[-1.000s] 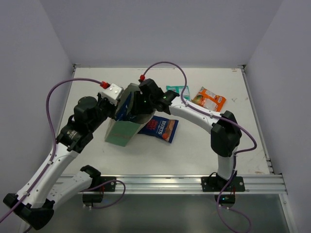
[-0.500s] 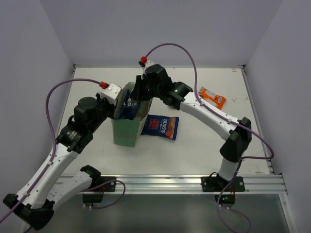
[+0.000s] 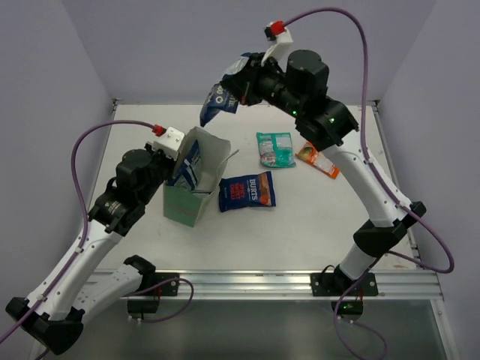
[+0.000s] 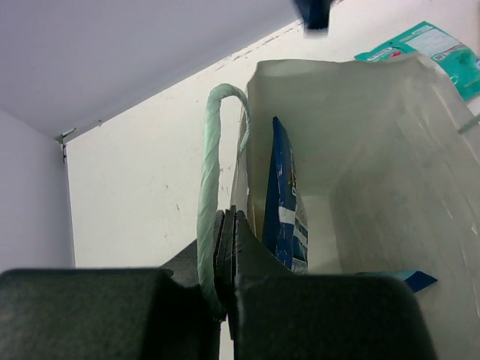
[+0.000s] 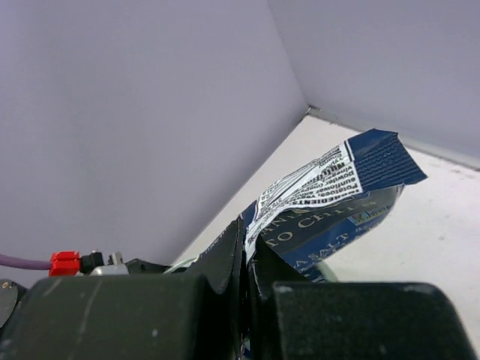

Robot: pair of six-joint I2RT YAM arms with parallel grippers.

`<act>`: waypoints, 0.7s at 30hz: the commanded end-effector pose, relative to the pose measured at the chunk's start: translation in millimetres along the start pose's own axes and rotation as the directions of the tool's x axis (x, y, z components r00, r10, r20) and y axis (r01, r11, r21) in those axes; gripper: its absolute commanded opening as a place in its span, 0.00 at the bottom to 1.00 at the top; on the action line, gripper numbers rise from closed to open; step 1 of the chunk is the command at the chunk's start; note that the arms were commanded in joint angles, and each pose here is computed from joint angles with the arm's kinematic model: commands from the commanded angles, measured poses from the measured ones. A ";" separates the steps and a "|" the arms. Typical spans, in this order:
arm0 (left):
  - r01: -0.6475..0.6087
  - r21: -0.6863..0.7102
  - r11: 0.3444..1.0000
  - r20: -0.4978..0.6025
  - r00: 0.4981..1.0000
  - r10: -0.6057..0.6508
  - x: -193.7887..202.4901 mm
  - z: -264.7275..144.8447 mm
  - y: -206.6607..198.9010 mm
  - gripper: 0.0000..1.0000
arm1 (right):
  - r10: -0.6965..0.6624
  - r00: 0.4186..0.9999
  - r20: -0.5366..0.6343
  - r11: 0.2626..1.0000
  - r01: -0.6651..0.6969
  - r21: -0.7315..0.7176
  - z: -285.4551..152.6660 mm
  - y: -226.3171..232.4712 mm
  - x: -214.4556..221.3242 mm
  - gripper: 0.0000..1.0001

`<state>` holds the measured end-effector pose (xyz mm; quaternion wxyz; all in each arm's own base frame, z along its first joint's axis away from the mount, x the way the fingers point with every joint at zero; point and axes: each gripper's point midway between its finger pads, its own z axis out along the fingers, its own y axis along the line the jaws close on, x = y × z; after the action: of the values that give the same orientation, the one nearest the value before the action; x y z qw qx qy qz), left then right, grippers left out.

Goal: Take the snacks out of the paper bag

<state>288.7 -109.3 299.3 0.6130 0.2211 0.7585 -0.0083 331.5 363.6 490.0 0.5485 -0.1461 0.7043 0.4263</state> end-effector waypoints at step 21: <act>-0.018 -0.161 0.987 0.064 0.998 0.029 -13.0 9.5 39.1 0.00 | 0.164 0.986 0.029 0.895 -0.161 0.416 -106.1 -240.4 118.6 0.00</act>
<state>306.9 -76.4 296.8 0.6172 0.1866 0.7618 0.0632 370.1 154.3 264.9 0.4828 0.0638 0.8325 0.2641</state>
